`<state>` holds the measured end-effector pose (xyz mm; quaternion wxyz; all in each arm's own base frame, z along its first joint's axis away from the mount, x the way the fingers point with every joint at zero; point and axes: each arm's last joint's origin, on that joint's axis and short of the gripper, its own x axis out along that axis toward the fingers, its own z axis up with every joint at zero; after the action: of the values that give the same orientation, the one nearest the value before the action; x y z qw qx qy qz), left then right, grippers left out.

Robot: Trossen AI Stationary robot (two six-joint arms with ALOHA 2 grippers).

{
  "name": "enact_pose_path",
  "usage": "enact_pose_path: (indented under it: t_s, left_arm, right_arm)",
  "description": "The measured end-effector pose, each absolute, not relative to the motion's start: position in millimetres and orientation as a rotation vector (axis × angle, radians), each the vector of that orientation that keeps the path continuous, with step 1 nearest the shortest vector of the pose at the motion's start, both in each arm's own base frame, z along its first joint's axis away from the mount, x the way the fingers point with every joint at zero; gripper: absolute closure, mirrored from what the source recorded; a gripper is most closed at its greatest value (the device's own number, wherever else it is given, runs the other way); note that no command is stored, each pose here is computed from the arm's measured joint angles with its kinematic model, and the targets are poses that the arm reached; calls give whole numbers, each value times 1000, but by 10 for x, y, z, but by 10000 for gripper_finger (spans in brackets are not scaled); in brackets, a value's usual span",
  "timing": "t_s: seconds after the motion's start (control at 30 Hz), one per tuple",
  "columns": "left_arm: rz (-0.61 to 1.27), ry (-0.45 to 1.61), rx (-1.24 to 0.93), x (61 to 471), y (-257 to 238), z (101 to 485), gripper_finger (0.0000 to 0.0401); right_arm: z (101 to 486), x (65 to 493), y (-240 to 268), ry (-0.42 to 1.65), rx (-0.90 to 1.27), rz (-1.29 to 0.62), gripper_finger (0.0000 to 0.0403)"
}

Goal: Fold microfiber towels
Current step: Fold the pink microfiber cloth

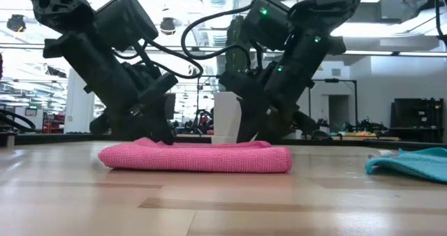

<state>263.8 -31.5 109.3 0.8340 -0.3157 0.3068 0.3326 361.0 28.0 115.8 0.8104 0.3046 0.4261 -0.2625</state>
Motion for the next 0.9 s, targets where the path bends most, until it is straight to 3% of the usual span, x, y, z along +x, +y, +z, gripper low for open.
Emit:
enact_pose_path:
  t_s: [0.2, 0.47, 0.7, 0.9]
  left_arm:
    - [738, 649, -697, 2676, -320, 961, 238]
    - [688, 671, -666, 2778, -337, 1019, 306]
    - [517, 740, -679, 2919, -417, 1138, 386]
    - [445, 733, -718, 3016, -489, 1244, 395]
  right_arm:
    - [1144, 3601, 244, 926, 652, -565, 261]
    - [1142, 3592, 239, 945, 629, -541, 387]
    - [1399, 3516, 278, 918, 608, -514, 394]
    - [1666, 3420, 416, 867, 574, -498, 392]
